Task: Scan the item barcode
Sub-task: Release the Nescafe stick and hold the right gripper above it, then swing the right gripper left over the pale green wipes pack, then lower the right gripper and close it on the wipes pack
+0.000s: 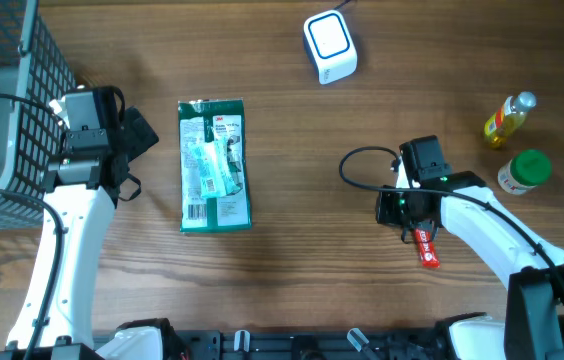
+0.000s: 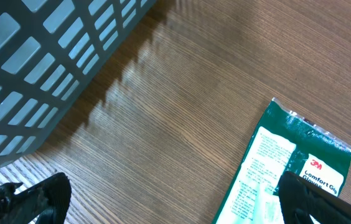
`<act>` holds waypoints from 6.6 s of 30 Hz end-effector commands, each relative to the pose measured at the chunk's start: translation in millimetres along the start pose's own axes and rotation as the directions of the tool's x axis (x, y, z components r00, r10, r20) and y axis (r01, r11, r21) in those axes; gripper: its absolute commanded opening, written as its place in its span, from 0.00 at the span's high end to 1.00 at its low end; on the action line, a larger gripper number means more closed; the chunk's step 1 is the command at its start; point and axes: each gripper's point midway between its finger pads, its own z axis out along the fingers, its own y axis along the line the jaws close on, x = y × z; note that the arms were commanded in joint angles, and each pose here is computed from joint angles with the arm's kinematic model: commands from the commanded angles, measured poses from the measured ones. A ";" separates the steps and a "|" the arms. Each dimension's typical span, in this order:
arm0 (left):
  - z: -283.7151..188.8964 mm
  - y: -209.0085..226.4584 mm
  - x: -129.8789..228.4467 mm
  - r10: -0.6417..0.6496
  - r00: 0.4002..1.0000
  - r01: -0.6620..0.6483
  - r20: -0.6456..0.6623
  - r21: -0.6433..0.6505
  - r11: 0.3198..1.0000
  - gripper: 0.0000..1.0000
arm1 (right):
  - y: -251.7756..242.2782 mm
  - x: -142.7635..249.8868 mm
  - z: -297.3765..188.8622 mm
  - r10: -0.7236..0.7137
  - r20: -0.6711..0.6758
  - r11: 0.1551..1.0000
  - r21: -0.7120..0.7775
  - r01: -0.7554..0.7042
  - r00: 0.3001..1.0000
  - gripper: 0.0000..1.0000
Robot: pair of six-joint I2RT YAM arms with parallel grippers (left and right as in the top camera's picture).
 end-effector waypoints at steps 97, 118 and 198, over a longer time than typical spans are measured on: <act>-2.5 2.8 -5.8 0.004 1.000 -0.003 0.018 -0.010 1.000 0.00 | 190.3 -52.3 -130.5 -0.317 0.205 0.878 -0.307 0.369 0.926 0.35; -2.5 2.8 -5.8 0.004 1.000 -0.003 0.018 -0.010 1.000 0.00 | 260.9 -36.1 -41.1 -0.404 0.133 0.814 -0.399 0.422 0.905 0.27; -2.5 2.8 -5.8 0.004 1.000 -0.003 0.018 -0.010 1.000 0.00 | 202.7 -78.8 -54.4 0.062 0.244 0.990 -0.135 -0.029 0.968 0.96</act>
